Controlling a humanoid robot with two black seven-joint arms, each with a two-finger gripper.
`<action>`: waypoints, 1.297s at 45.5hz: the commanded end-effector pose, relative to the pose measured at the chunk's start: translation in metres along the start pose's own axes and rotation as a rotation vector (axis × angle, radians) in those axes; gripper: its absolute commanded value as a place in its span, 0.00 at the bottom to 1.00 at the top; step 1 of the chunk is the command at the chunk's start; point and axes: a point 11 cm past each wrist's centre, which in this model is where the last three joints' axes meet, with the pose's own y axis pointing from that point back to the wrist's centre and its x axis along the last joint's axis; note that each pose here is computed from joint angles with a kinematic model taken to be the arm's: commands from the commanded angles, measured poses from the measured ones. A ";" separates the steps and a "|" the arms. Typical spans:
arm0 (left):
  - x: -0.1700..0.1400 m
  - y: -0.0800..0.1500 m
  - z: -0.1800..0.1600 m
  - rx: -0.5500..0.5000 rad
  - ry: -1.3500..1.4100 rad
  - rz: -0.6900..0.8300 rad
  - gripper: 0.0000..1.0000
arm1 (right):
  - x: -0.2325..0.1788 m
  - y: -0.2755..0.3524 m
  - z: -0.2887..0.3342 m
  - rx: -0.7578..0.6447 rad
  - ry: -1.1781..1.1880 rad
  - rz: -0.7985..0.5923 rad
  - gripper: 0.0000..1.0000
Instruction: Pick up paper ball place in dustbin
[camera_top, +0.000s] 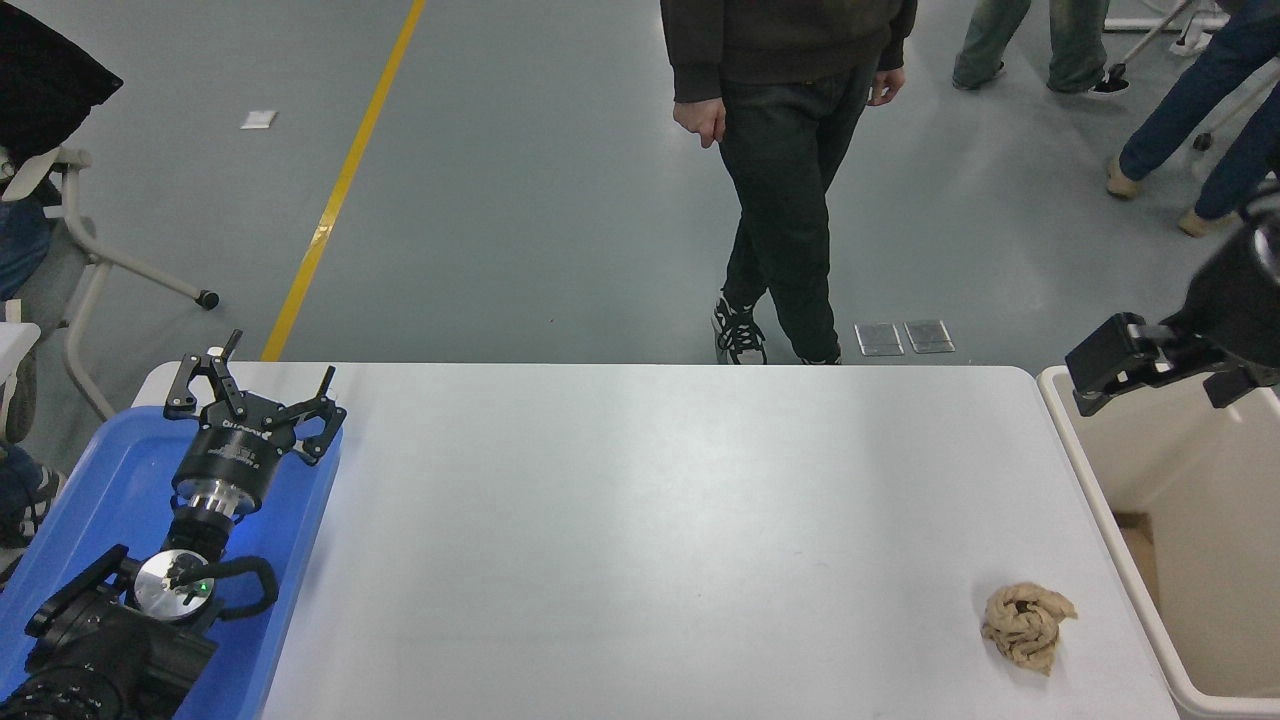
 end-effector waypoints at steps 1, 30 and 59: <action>0.000 0.000 0.000 -0.002 0.000 -0.001 0.99 | -0.024 -0.065 0.035 -0.046 -0.026 -0.030 1.00; 0.000 0.000 0.000 -0.001 0.000 0.001 0.99 | -0.079 -0.197 -0.006 0.077 -0.047 -0.195 1.00; 0.000 0.000 -0.001 0.004 -0.002 -0.001 0.99 | -0.082 -0.251 -0.036 0.097 -0.035 -0.134 1.00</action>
